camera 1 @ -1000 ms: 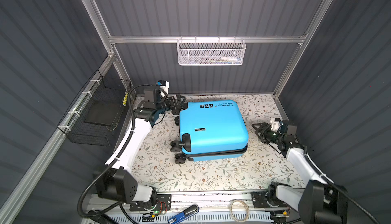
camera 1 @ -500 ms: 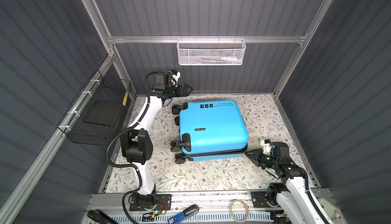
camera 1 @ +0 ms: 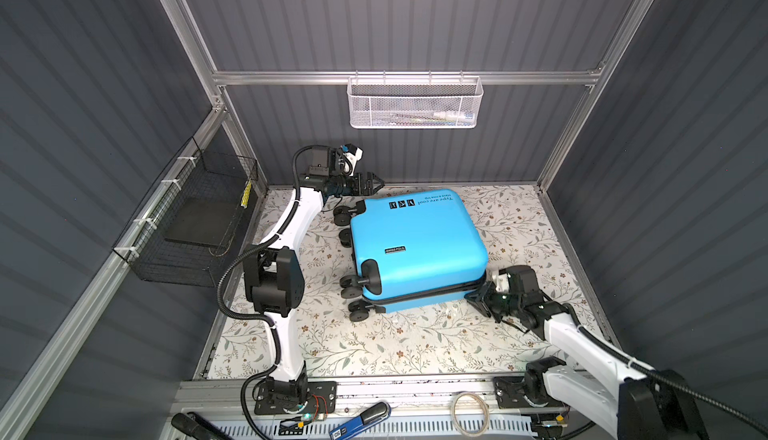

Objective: Pack the luggage
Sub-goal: 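Tip the closed suitcase upright onto its wheels with both grippers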

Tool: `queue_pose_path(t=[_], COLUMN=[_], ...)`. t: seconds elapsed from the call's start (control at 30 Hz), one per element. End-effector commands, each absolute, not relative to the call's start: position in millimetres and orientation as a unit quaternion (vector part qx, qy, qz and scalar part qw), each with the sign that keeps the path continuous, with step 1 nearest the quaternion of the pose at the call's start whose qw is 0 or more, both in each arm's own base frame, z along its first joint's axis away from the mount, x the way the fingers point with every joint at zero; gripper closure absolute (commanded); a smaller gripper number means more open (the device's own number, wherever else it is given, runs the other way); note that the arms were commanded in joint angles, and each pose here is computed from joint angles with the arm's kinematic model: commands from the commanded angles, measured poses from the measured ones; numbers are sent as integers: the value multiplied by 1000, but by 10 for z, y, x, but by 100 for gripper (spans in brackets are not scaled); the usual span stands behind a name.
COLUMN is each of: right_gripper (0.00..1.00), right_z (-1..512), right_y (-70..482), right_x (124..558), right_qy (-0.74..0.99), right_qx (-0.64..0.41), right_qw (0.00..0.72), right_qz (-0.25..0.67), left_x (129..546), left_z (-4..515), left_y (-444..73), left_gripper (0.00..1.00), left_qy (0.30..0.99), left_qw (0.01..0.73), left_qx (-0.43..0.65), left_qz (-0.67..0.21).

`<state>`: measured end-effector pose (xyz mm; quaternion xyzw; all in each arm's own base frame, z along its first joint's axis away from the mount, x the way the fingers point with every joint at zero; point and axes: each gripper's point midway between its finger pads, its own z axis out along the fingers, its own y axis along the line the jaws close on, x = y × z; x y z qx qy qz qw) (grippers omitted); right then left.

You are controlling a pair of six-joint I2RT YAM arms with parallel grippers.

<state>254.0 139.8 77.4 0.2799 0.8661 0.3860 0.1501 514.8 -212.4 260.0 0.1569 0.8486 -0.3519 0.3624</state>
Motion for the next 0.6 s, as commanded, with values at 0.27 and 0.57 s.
queue_pose_path(t=[0.27,0.57], right_gripper=[77,64], right_z=[1574,1410], right_y=[1098,946], right_x=[4434,4041], right_qy=[798,812], right_qx=[295,294], right_qw=[275,274], right_qz=[448,424], left_x=[4907,5245], left_z=[2992,2871], left_y=[-1979,-1181], left_gripper=[0,0], left_qy=[829,844], left_qw=[417,459], left_qx=[142,23], left_qz=[-345,-278])
